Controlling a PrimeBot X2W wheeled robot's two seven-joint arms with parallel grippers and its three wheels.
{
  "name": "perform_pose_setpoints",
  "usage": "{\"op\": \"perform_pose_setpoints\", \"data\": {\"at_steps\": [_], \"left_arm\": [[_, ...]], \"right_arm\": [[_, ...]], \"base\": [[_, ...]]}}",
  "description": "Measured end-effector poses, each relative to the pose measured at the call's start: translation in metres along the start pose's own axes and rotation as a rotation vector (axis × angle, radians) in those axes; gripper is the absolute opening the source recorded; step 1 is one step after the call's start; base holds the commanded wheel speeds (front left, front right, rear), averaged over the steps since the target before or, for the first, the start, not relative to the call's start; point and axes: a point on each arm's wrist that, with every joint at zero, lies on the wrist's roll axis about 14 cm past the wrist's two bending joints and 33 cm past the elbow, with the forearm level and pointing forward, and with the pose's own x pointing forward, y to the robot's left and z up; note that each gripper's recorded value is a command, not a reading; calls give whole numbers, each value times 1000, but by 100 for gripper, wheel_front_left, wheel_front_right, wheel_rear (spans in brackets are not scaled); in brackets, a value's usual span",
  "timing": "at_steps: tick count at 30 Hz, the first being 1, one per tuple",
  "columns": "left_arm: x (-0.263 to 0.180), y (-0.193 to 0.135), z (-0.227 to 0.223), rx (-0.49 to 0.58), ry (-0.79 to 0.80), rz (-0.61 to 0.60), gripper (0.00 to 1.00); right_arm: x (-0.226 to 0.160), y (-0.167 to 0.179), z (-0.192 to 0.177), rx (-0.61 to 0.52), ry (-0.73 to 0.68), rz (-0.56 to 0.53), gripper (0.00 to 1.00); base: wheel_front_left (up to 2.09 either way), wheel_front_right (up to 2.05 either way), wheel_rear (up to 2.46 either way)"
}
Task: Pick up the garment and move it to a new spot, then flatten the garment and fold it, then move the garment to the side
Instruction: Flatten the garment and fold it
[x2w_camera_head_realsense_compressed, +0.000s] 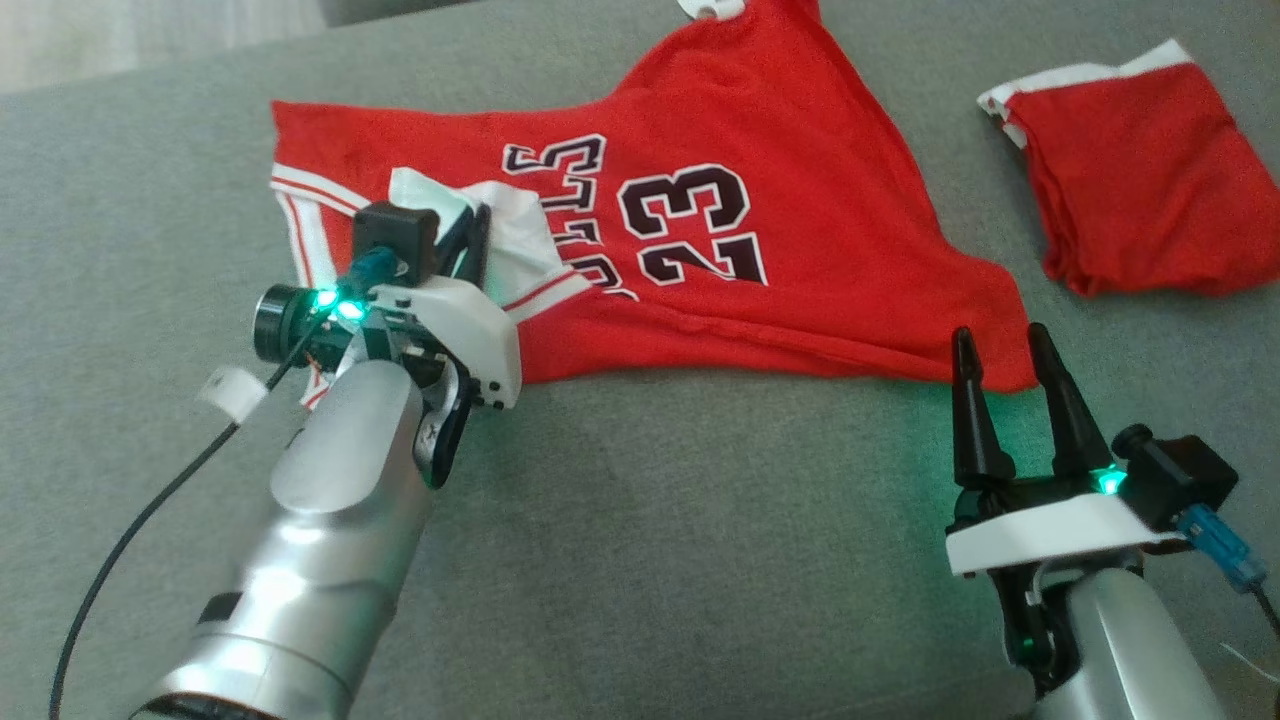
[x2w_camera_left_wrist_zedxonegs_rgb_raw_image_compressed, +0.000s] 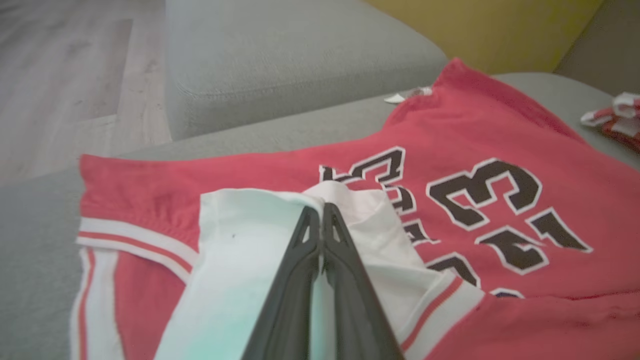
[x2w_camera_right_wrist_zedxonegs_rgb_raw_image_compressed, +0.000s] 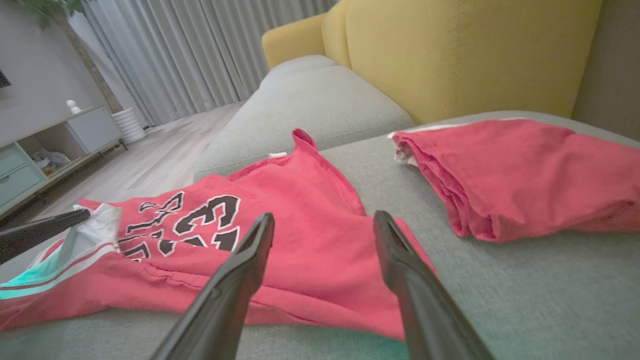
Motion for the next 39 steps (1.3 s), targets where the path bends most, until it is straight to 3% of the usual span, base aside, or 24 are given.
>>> {"op": "perform_pose_setpoints", "data": {"at_steps": [7, 14, 21, 22, 24, 25, 26, 27, 33, 39], "left_arm": [[-34, 15, 35, -69, -199, 68, 0], [-99, 33, -9, -171, -221, 181, 0], [-150, 23, -55, -247, -160, 231, 0], [-156, 21, -63, -255, -146, 239, 20], [-166, 17, -75, -271, -121, 252, 40], [-170, 13, -80, -275, -106, 250, 78], [-172, 8, -86, -277, -85, 242, 78], [-175, 4, -92, -279, -63, 236, 100], [-183, -12, -98, -283, -37, 207, 100], [-187, 10, -44, -256, -234, 255, 100]], "right_arm": [[3, 17, 9, -9, -29, 52, 100], [5, 54, -4, -20, 9, 163, 100], [12, 93, -9, -31, 25, 276, 100], [13, 98, -10, -33, 28, 289, 100], [13, 106, -12, -35, 35, 312, 100], [14, 110, -13, -36, 38, 321, 100], [14, 113, -14, -38, 41, 330, 100], [14, 116, -15, -39, 44, 338, 100], [12, 123, -17, -43, 51, 360, 100], [11, 116, -8, -32, 27, 337, 100]], "base": [[0, 0, 0], [0, 0, 0], [0, 0, 0], [0, 0, 0], [0, 0, 0], [0, 0, 0], [0, 0, 0], [0, 0, 0], [0, 0, 0], [0, 0, 0]]}}
